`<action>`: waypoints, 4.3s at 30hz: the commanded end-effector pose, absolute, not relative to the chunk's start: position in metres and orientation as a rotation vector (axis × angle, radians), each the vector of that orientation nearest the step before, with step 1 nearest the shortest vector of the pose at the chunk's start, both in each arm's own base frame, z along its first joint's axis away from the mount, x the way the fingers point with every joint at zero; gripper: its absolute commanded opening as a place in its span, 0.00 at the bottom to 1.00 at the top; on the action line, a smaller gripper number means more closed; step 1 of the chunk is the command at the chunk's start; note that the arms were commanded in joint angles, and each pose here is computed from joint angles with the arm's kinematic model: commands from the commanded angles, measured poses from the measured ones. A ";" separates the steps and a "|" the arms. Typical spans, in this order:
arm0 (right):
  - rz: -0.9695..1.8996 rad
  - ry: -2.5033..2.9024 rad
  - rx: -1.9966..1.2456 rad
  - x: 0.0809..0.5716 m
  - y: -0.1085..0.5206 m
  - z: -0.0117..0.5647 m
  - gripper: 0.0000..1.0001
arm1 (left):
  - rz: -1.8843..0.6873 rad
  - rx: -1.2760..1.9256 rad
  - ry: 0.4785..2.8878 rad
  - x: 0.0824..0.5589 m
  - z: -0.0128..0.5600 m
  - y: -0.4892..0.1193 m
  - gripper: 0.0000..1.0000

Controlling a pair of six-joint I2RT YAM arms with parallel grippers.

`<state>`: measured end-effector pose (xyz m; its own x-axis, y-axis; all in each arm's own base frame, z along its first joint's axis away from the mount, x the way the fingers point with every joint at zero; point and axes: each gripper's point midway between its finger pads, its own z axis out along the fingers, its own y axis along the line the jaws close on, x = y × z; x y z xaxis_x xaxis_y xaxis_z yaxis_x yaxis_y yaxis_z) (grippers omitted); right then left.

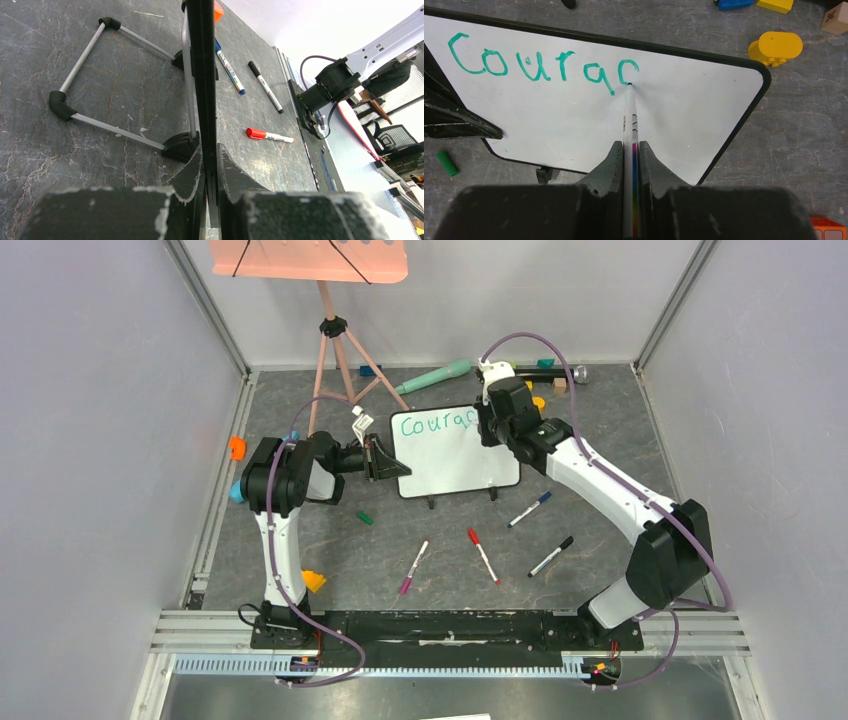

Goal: Write a sentence on the whiteboard

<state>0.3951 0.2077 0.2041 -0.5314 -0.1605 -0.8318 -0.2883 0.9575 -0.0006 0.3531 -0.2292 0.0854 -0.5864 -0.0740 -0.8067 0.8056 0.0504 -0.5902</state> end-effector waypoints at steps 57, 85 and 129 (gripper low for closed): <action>0.308 2.047 -0.225 0.387 0.197 0.245 0.00 | -1.566 0.878 1.527 0.353 0.098 -0.229 0.02; 0.221 2.074 -0.200 0.415 0.190 0.226 0.00 | -1.565 0.881 1.526 0.353 0.098 -0.229 0.02; 0.298 2.064 -0.205 0.419 0.188 0.225 0.00 | -1.567 0.880 1.527 0.353 0.097 -0.229 0.02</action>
